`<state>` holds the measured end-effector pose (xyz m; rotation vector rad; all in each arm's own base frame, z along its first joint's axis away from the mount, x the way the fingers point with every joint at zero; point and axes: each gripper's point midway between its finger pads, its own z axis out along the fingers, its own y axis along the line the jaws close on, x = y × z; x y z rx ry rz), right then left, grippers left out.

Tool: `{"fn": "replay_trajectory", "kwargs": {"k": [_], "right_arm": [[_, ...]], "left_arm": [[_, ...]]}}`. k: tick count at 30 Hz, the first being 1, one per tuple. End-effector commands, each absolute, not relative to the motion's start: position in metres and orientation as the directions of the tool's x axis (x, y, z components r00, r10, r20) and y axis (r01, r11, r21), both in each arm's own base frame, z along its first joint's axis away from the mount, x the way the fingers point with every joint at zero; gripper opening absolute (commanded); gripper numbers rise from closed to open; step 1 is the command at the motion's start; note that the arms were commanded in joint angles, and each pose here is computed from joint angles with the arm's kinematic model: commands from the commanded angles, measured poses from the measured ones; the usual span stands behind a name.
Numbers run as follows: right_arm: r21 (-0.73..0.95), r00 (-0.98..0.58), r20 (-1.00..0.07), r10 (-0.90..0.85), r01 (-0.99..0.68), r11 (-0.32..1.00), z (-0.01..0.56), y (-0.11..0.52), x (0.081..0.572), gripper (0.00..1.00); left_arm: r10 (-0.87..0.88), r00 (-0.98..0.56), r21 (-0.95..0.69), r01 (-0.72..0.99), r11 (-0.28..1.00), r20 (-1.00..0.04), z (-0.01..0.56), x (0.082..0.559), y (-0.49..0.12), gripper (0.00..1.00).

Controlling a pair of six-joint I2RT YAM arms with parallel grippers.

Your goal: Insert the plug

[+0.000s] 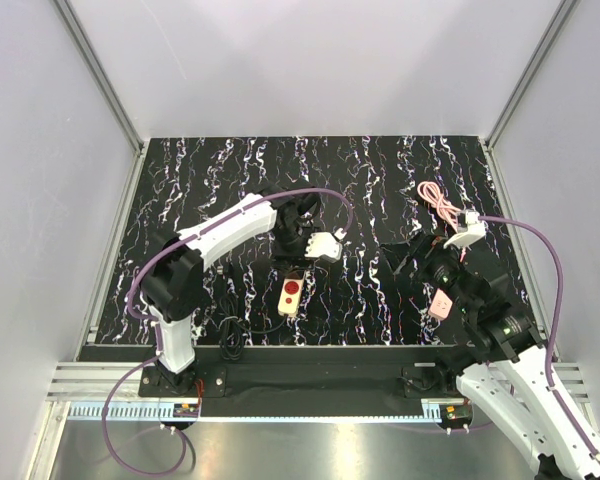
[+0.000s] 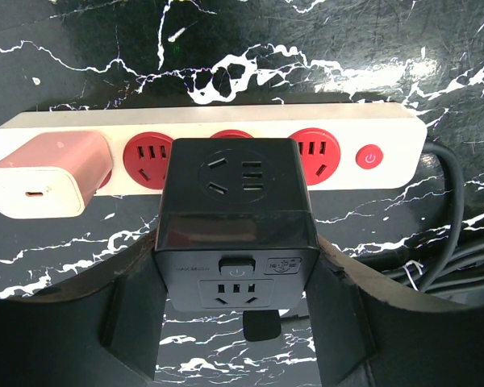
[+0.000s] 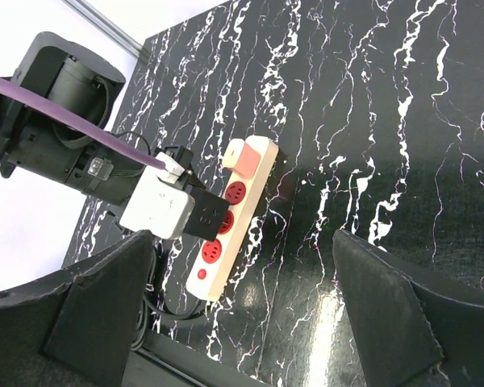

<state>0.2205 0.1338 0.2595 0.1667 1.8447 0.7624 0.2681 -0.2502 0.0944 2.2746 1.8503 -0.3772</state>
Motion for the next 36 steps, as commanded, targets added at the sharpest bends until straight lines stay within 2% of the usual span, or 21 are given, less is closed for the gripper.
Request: {"fn": "replay_trajectory", "kwargs": {"k": [1,8,36], "right_arm": [[0.561,-0.360,-0.811,0.462,-0.248,0.790,0.273,0.129,0.222,1.00],[0.561,-0.365,-0.809,0.461,-0.245,0.791,0.272,0.129,0.223,1.00],[0.557,-0.363,-0.812,0.458,-0.243,0.794,0.269,0.128,0.222,1.00]], "left_arm": [[0.925,0.202,-0.040,0.973,-0.226,-0.322,0.090,0.265,-0.256,0.00],[0.956,0.200,-0.030,0.977,-0.211,-0.217,0.081,0.268,-0.234,0.00],[0.969,0.187,-0.064,0.978,-0.199,-0.164,0.072,0.272,-0.239,0.00]]}}
